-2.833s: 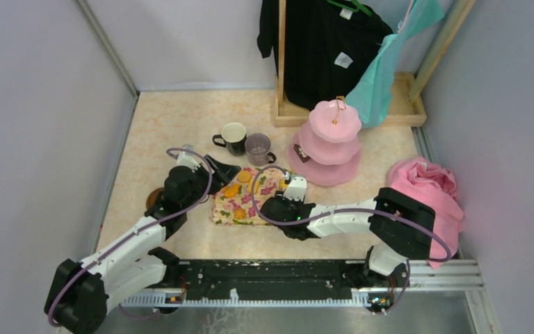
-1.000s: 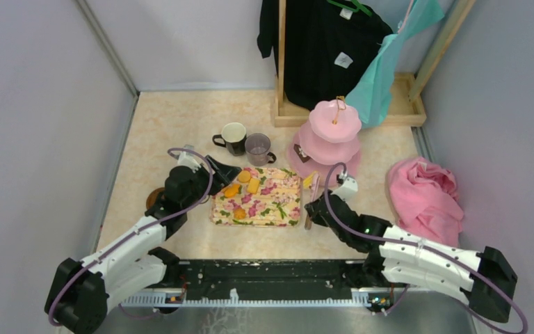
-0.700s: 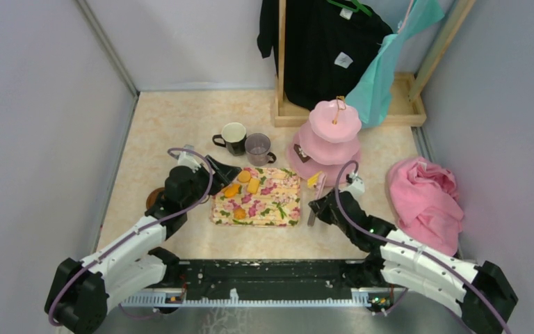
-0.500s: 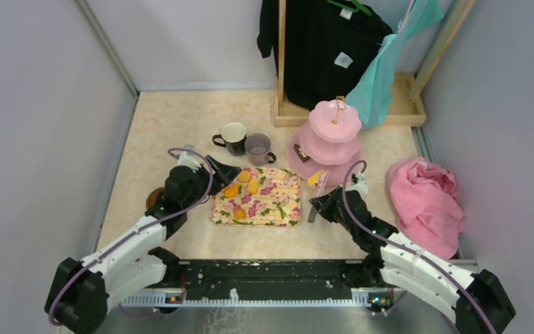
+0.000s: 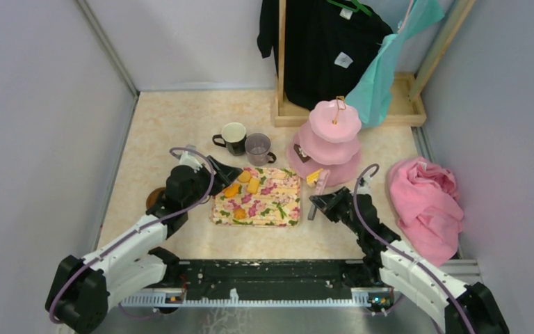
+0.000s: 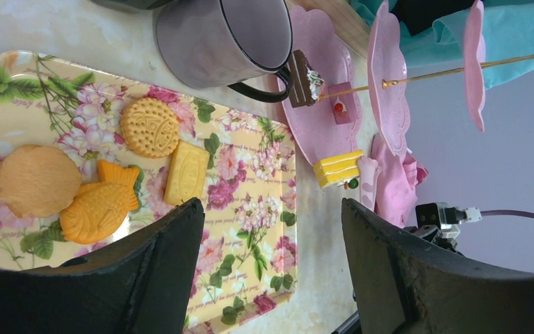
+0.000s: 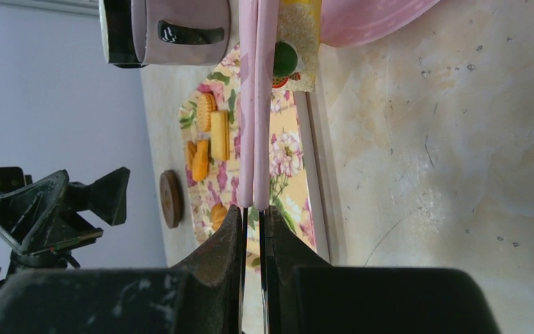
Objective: Serve the afternoon tea
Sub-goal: Place the desert on the desert table.
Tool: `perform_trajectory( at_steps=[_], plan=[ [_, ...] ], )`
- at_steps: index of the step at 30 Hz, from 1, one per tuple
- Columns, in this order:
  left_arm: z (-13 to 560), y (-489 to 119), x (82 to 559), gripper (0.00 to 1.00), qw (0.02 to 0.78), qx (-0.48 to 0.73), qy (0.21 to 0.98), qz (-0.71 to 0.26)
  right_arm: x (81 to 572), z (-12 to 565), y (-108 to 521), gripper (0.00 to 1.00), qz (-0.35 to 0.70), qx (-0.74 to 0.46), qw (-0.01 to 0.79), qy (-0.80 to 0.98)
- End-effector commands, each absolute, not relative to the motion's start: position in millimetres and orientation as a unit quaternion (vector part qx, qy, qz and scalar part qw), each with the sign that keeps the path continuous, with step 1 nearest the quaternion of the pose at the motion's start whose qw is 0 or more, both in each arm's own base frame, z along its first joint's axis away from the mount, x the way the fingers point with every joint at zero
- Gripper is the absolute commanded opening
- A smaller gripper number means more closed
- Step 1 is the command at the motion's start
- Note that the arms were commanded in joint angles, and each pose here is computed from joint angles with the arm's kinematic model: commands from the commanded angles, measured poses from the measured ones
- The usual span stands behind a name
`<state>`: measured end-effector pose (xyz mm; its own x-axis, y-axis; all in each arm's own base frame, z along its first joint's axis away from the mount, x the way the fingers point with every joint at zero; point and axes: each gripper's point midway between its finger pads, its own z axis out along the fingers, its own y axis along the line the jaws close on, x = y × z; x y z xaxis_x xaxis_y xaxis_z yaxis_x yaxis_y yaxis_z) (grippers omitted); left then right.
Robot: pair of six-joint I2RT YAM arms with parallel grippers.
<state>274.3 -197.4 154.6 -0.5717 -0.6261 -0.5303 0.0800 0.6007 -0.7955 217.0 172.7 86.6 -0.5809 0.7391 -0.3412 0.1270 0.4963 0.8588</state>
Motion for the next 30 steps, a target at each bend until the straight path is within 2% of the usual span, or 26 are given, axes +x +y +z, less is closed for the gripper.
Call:
perform_trajectory(
  at_steps=[1,10,30],
  plan=[
    [174.4,-202.6,280.2,0.78,0.442,-0.161,0.772,-0.428,226.0,126.0,180.4,0.00,0.492,0.270,0.385,0.733],
    [174.4,-205.1,281.6,0.77,0.436,-0.160,0.775,-0.427,226.2,136.3,181.8,0.00,0.526,0.271,0.378,0.712],
    [168.6,-204.5,286.5,0.77,0.435,-0.164,0.781,-0.416,261.1,122.9,160.9,0.00,0.503,0.297,0.404,0.704]
  ],
)
